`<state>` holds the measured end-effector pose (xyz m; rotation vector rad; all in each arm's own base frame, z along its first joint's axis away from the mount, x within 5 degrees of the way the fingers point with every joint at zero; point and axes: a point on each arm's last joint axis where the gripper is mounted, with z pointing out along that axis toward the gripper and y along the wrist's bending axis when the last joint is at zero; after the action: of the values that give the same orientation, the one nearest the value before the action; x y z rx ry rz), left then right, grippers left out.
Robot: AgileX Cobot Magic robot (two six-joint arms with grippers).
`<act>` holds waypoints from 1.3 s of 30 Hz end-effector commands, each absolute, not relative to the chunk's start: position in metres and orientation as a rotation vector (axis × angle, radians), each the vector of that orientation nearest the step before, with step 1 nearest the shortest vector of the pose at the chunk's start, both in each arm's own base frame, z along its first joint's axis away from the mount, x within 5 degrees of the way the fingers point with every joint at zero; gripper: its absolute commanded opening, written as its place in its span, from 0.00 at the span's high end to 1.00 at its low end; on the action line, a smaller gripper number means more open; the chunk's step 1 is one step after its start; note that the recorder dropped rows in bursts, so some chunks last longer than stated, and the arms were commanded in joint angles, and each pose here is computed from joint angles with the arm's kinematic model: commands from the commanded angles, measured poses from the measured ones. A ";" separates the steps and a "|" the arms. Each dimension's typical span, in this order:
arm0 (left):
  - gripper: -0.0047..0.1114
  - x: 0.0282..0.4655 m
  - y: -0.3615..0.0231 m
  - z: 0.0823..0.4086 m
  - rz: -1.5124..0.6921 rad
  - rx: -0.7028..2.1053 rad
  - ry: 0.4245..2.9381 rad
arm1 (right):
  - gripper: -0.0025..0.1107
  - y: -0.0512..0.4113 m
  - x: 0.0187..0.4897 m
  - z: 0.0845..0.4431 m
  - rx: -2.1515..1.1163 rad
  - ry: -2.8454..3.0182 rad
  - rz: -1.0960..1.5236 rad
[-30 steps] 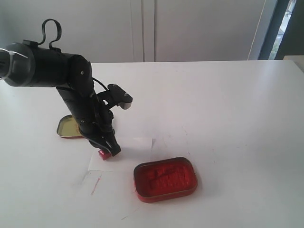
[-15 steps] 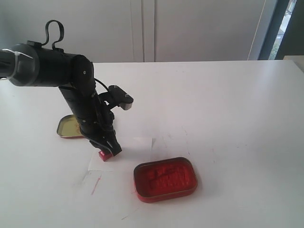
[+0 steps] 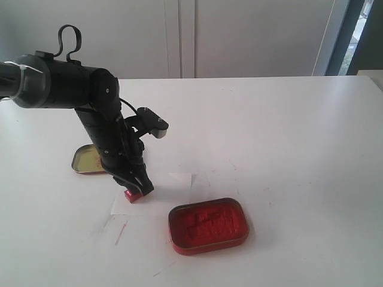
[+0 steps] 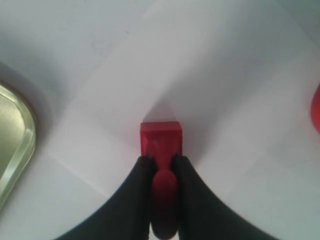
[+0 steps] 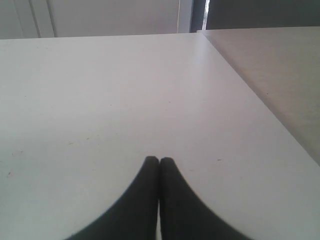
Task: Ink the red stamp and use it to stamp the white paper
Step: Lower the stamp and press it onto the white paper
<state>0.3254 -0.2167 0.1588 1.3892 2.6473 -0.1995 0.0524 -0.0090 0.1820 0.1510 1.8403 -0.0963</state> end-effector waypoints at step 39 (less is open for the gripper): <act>0.96 0.321 -0.215 0.161 -0.206 1.384 2.694 | 0.98 -0.009 0.053 0.182 0.154 1.826 -0.088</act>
<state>0.3257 -0.2160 0.1664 1.3677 2.6374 -0.2036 0.0524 -0.0090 0.1820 0.1510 1.8403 -0.0963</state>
